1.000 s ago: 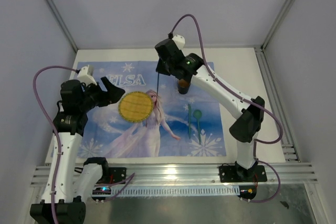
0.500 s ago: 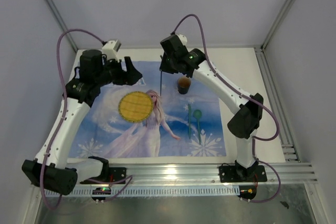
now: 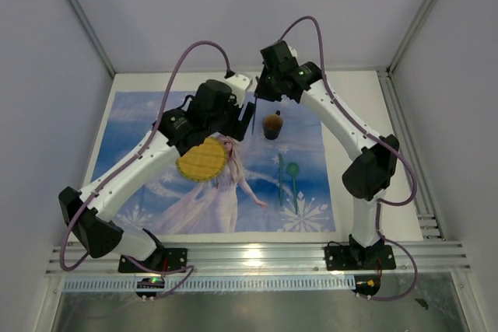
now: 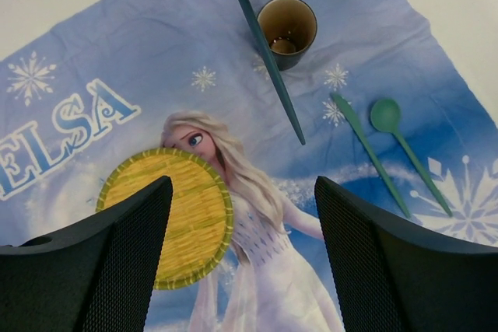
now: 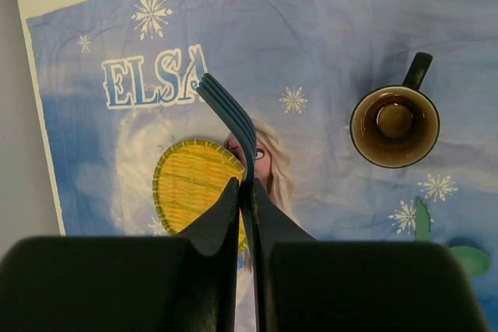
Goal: Set the dinner table for one person
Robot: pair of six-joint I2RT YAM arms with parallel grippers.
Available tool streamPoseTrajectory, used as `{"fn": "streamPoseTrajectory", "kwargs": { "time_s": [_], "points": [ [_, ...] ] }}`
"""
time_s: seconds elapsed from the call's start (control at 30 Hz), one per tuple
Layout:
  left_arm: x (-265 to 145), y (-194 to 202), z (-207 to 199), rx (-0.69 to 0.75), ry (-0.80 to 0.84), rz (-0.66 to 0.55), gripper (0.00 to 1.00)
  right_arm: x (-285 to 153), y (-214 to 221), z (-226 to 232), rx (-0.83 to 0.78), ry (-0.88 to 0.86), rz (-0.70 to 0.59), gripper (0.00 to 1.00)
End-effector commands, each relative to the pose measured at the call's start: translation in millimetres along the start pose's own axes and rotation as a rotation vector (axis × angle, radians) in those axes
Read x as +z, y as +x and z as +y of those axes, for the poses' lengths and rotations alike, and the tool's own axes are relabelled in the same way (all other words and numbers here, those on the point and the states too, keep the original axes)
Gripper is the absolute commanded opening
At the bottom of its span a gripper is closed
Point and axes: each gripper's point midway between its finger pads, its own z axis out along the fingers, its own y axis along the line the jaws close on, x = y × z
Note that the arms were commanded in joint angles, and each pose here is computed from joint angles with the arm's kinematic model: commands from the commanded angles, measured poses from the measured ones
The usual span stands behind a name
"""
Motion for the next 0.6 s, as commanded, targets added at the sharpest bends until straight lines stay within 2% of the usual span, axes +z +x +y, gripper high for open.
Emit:
{"fn": "streamPoseTrajectory", "kwargs": {
  "time_s": [0.0, 0.33, 0.57],
  "points": [
    [2.5, 2.6, 12.8, 0.065, -0.140, -0.014, 0.76, -13.2, -13.1, 7.6, 0.020, -0.049, -0.005, 0.06],
    [35.5, 26.0, 25.7, 0.116, -0.328, -0.003, 0.71, -20.7, -3.9, 17.6, 0.101, -0.114, 0.035, 0.06],
    [40.7, 20.2, 24.1, 0.109, -0.328, -0.018, 0.71, -21.0, 14.8, 13.7, 0.107, -0.108, 0.063, 0.06]
  ]
}}
